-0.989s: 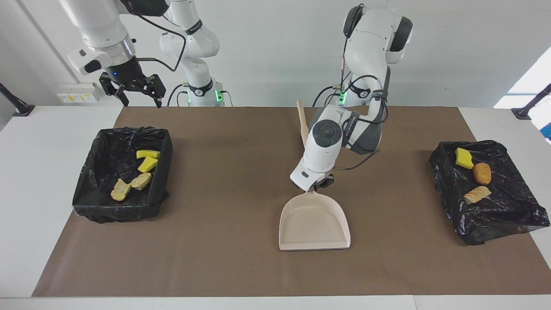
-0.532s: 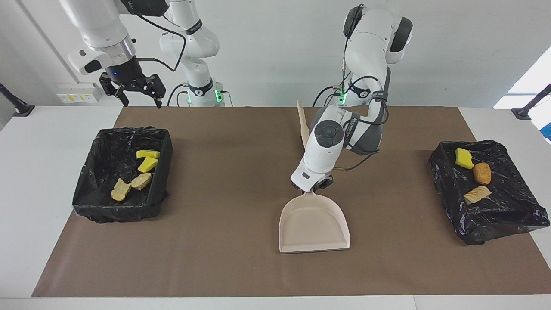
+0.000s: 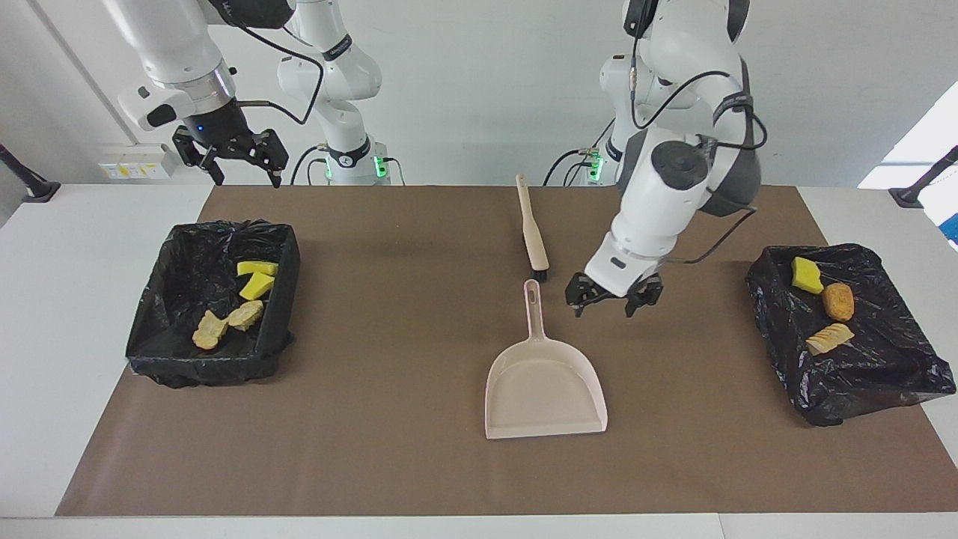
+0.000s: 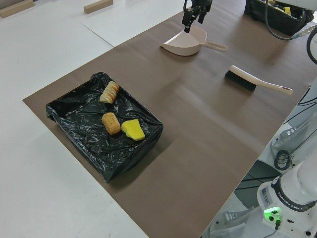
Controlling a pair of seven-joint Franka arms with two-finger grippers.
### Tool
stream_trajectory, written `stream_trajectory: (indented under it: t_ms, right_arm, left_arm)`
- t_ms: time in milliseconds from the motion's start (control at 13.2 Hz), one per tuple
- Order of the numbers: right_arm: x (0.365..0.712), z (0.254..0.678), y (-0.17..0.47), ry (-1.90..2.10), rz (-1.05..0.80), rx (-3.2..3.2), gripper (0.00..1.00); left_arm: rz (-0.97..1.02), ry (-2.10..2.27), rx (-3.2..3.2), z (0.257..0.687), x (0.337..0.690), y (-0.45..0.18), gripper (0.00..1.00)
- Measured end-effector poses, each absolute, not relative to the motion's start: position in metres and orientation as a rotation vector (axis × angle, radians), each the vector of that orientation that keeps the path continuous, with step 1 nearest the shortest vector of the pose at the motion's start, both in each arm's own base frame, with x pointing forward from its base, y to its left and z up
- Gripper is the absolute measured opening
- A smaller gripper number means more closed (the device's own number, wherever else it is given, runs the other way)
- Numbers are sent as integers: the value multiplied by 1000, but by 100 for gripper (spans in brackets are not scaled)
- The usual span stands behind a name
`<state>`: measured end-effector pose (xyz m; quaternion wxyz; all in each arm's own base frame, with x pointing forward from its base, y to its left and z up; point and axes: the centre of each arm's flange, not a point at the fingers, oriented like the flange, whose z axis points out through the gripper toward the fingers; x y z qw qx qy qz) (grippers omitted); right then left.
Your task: Sweep and dump trash in bin
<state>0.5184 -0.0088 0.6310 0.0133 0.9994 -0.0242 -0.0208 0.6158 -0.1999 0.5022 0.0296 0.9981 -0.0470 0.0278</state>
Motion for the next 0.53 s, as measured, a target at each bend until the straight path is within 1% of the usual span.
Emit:
stream_trajectory:
  t_ms: [228, 532]
  right_arm:
    - [518, 631, -9, -75, -65, 3113, 100]
    - [518, 631, -9, -76, -65, 3113, 100]
  left_arm:
    - [50, -275, 3082, 560, 568, -113, 100]
    - [90, -325, 3080, 628, 528, -68, 100]
